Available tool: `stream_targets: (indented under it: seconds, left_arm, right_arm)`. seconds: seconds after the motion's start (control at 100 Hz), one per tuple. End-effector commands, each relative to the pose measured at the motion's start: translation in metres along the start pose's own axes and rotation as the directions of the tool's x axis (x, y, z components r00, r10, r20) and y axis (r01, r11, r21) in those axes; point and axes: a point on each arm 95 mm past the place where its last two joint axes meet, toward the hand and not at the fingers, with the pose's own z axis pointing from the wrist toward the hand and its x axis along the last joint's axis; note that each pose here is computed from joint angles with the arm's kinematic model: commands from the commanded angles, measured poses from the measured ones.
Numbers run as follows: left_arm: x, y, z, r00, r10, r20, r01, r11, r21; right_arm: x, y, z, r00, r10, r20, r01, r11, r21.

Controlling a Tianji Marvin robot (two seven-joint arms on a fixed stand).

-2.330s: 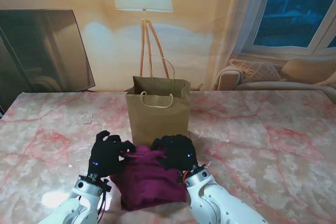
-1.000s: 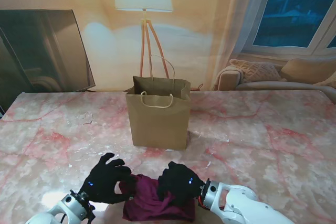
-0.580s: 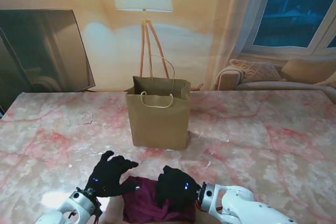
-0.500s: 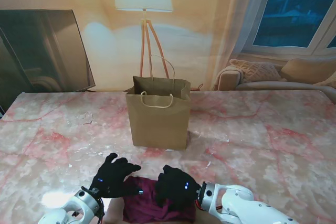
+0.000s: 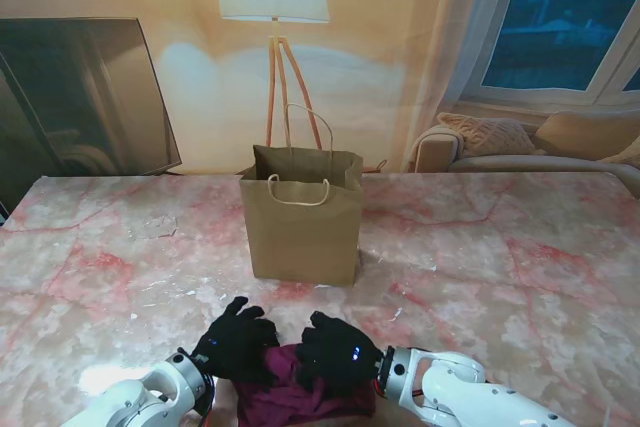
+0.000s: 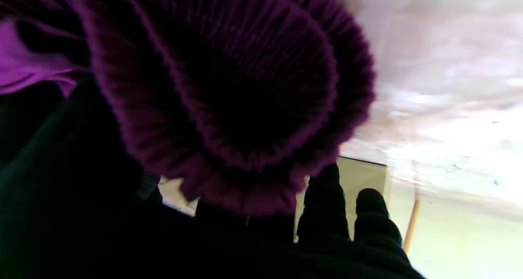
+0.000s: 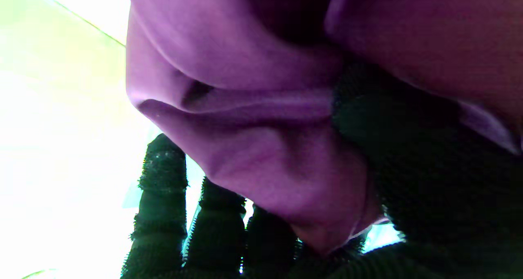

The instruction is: Fold the socks and the shorts into the kraft paper bag

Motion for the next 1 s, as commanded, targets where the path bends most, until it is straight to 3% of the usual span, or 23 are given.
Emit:
stream_targets:
  seconds: [0.0,0.16,0.39,0.73,0.99]
  left_arm:
    - [0.0,0.008,0.0,1.0,0.008,-0.013,-0.009,1.0,-0.027]
    - [0.002,0.011,0.004,0.999,-0.015,-0.028,0.014,0.999,-0.034]
    - [0.0,0.011,0.006,0.995,-0.096,-0.025,0.096,0.995,0.029]
    - [-0.005,0.003,-0.003,0.993,-0.114,0.008,0.11,0.972,0.209]
    - [-0.004,-0.025,-0.03,0.993,-0.11,0.049,0.084,0.928,0.363]
  right_arm:
    - [0.003,0.0,-0.002,1.0,-0.004,-0.005,0.004,1.0,0.002]
    - [0.003,0.001,-0.004,1.0,-0.004,0.007,0.004,1.0,-0.002]
    - [0.002,0.01,-0.007,1.0,0.005,0.031,-0.004,1.0,-0.009]
    - [-0.007,0.031,-0.024,0.992,0.038,0.122,-0.036,0.999,-0.023]
    - [-0.024,0.045,-0.042,0.965,0.064,0.255,-0.059,0.998,-0.028]
